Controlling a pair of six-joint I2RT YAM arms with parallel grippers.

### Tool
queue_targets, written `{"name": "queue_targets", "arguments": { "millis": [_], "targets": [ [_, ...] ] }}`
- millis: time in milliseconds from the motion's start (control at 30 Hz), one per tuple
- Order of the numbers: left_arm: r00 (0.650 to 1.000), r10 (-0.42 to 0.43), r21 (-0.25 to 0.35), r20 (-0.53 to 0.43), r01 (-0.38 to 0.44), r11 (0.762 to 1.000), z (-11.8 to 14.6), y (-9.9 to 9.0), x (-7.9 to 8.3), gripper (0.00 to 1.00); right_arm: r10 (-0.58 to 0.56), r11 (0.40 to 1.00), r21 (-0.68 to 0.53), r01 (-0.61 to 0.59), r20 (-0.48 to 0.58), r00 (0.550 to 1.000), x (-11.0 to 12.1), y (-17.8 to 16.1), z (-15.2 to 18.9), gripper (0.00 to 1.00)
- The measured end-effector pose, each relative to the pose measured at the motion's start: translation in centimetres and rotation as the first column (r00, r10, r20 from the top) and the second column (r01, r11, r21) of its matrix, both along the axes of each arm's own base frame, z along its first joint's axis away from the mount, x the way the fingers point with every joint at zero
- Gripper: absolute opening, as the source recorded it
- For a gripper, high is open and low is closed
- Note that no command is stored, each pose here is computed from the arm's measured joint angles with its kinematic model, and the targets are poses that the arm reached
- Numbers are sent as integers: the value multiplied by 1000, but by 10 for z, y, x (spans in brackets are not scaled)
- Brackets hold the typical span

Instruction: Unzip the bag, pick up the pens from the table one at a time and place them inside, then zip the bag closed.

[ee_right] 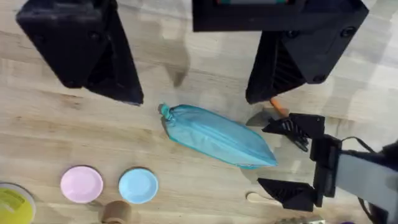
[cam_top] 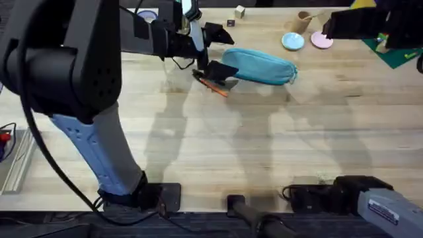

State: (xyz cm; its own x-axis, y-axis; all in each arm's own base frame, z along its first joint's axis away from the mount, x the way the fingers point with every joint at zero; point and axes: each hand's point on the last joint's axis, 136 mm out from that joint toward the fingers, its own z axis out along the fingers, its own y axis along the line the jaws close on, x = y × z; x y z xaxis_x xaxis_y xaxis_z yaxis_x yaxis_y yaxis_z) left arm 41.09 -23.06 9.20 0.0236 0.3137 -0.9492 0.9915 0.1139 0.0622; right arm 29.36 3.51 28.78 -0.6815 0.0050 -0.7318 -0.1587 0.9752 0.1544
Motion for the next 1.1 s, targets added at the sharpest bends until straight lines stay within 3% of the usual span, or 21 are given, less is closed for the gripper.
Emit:
{"name": "queue_targets", "arguments": {
  "millis": [200, 333, 433, 533, 567, 1100],
  "targets": [
    [999, -17, -26, 34, 18, 999, 7, -2, 1, 994, 0, 1000, 0, 0, 0, 1000, 0, 0, 0, 998],
    [999, -19, -30, 29, 20, 999, 8, -2, 0, 843, 0, 1000, 0, 0, 0, 1000, 0, 0, 0, 998],
    [1000, -19, -31, 22, 20, 999, 7, -2, 0, 566, 0, 1000, 0, 0, 0, 1000, 0, 0, 0, 998],
    [1000, -19, -30, 22, 19, 999, 7, -2, 0, 141, 0, 1000, 0, 0, 0, 1000, 0, 0, 0, 998],
    [1000, -19, -29, 25, 20, 999, 7, -2, 0, 74, 0, 1000, 0, 0, 0, 1000, 0, 0, 0, 998],
    [1000, -16, -26, 21, 17, 1000, 6, -2, 0, 44, 0, 1000, 0, 0, -4, 1000, -1, 0, -1, 997]
  ]
}}
